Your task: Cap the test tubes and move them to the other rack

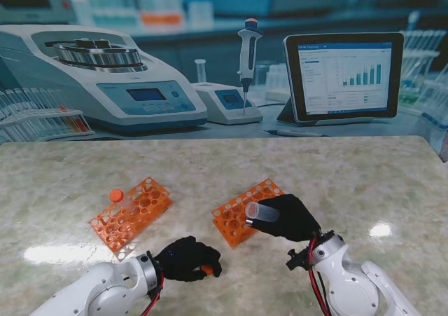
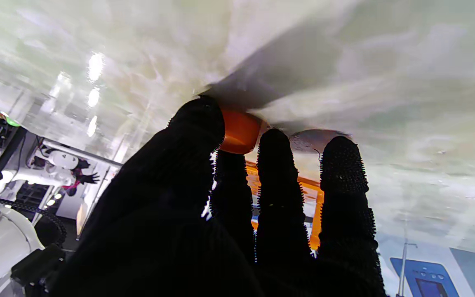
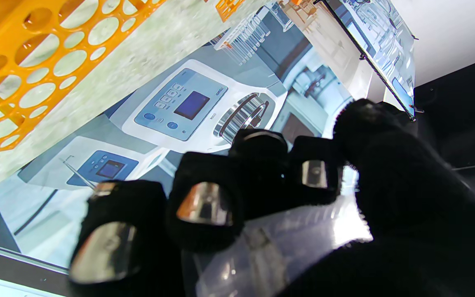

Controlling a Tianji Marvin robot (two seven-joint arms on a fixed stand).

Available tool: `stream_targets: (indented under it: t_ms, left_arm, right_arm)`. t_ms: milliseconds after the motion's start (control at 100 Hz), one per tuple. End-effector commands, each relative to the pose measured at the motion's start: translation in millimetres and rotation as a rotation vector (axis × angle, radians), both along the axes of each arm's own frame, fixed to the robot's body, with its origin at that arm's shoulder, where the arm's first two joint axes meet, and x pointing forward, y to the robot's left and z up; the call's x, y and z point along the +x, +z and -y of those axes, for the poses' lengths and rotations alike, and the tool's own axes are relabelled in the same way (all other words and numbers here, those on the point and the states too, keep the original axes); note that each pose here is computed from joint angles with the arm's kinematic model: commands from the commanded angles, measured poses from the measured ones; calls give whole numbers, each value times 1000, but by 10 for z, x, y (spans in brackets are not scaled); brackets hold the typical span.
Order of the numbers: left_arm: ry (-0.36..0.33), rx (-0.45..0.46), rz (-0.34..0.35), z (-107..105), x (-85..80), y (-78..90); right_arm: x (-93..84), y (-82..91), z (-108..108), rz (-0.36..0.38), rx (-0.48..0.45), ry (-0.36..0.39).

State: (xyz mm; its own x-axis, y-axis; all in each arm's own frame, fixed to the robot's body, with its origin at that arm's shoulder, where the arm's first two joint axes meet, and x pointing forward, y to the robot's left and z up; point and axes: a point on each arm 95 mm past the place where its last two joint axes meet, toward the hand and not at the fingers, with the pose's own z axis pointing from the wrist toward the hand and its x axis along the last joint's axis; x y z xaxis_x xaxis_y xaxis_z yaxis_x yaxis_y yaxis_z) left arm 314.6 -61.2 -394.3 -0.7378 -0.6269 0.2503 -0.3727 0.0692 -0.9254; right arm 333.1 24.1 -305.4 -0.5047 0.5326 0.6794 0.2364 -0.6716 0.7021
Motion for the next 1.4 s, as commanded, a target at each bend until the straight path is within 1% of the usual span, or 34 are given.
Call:
stream_targets:
  t_ms: [0, 180, 810, 970, 1120, 1390]
  left_arm:
    - [26, 60, -46, -122, -21, -194]
    - [45, 77, -44, -156, 52, -199]
    - [132, 118, -25, -334, 232, -254]
    - [134, 133, -25, -343, 188, -201]
    - [128, 140, -35, -327, 166, -213]
    - [141, 114, -52, -312, 153, -239]
  right_arm:
    - [-14, -12, -12, -8, 4, -3]
    - [-11, -8, -14, -9, 6, -7]
    - [36, -19, 8, -13, 7, -12]
    - [46, -23, 12, -15, 7, -12]
    - [47, -26, 18, -15, 7, -13]
    - [48, -27, 27, -15, 11, -14]
